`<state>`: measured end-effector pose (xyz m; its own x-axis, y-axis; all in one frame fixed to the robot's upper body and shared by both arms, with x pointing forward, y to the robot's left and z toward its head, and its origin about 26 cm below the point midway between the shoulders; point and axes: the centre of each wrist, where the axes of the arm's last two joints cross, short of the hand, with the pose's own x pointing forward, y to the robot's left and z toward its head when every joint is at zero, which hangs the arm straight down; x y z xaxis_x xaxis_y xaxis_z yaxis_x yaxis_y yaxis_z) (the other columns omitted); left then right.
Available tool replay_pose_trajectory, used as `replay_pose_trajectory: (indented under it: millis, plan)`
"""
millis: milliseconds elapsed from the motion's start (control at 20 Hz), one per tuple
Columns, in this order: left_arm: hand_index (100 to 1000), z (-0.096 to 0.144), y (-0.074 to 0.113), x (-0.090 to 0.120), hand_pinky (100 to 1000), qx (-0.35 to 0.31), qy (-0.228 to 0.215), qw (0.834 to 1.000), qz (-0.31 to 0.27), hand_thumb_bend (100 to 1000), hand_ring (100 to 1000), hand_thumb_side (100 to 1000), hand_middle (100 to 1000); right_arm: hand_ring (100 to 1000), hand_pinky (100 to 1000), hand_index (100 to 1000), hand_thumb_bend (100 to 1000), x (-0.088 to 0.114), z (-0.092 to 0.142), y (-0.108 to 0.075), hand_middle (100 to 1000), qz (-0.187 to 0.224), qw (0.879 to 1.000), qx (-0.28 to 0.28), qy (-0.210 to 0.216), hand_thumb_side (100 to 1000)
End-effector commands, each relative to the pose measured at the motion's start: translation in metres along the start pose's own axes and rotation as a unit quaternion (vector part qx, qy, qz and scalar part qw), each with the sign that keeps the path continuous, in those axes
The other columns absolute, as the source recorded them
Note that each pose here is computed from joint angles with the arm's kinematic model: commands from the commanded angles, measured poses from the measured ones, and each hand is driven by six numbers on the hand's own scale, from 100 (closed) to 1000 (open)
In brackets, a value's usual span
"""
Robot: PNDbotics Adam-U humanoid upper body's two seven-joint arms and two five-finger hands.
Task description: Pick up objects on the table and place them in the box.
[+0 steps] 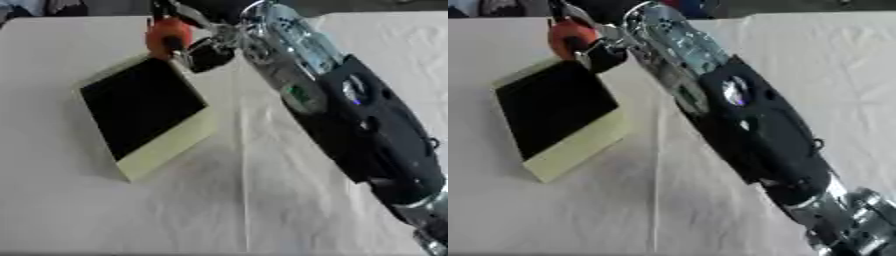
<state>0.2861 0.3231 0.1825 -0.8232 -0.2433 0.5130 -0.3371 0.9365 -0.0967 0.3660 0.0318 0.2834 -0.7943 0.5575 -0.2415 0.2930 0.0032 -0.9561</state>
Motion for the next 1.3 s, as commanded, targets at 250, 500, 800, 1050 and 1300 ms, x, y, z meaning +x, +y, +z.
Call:
replay_pose_trajectory:
  millis: [250,500,800,1050,1300]
  plan:
    - [760,-0.007,-0.003,0.006,567,-0.005,-0.016,1.0,0.01,100,688,663,754,766,808,686,100,0.033,-0.024,0.008,502,0.009,0.999,-0.01,-0.035,133]
    - [760,-0.007,-0.004,0.006,567,-0.004,-0.016,1.0,0.012,100,686,663,754,768,803,687,100,0.033,-0.03,0.036,505,0.0,0.999,0.029,-0.019,141]
    - [759,-0.006,-0.004,0.006,566,-0.003,-0.015,1.0,0.013,100,685,663,755,769,799,684,100,0.024,-0.03,0.06,503,-0.007,0.999,0.047,0.009,147]
    - [759,-0.006,-0.004,0.005,566,-0.002,-0.013,1.0,0.013,100,684,663,755,779,804,686,100,0.023,-0.028,0.067,507,-0.012,0.999,0.052,0.011,142]
    - [759,-0.006,-0.005,0.005,566,-0.002,-0.012,1.0,0.015,100,683,664,756,786,818,743,100,0.028,-0.031,0.072,604,-0.006,0.997,0.081,-0.017,100]
